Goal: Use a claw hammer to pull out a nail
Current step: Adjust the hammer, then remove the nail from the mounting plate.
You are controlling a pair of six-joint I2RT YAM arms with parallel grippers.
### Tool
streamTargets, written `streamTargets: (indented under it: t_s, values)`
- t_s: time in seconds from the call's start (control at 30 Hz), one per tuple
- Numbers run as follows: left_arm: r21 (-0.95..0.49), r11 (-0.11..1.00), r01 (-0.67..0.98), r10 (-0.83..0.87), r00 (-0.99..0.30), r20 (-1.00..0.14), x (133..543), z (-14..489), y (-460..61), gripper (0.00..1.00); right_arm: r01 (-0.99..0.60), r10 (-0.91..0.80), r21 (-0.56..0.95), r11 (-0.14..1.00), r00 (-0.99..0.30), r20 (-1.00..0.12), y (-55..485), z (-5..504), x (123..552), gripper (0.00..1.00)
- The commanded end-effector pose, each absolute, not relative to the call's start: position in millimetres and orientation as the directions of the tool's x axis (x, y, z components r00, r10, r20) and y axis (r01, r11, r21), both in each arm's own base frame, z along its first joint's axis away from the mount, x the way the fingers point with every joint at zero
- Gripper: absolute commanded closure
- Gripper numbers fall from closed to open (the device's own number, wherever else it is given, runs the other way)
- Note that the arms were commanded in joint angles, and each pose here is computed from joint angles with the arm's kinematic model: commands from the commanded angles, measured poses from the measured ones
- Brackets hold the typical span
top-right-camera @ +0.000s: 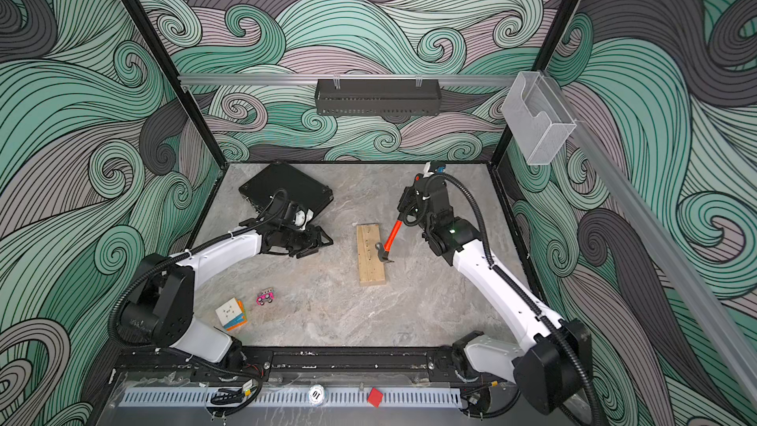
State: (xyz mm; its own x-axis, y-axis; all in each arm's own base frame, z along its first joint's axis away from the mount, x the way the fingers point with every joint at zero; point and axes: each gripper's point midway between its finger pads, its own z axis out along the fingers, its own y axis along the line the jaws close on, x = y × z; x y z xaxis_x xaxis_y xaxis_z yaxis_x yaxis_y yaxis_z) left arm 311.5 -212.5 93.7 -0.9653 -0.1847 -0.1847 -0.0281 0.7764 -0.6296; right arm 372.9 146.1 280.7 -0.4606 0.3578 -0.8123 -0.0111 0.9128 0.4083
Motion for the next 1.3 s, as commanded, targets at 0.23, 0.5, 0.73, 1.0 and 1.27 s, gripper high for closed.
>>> streamTargets:
  t_s: [0.23,0.5,0.73,1.0,1.27]
  values:
    - [-0.652,0.758,-0.011,-0.147,-0.977,-0.156,312,81,-228,0.41,-0.015,0.411,0.453,0.891,-0.391,-0.823,143,307,375,1.0]
    - [-0.657,0.754,0.001,-0.128,-0.981,-0.148,312,79,-233,0.42,-0.012,0.408,0.449,0.893,-0.396,-0.822,144,305,377,1.0]
    - [-0.666,0.745,0.022,-0.104,-0.983,-0.149,310,81,-238,0.43,-0.068,0.394,0.453,0.889,-0.394,-0.831,153,309,380,1.0]
    - [-0.682,0.727,0.078,-0.046,-0.986,-0.162,311,85,-259,0.44,-0.134,0.391,0.46,0.878,-0.354,-0.85,164,323,390,0.99]
    - [-0.677,0.726,0.121,0.008,-0.986,-0.167,321,80,-290,0.48,-0.161,0.404,0.457,0.875,-0.281,-0.871,170,334,406,1.0]
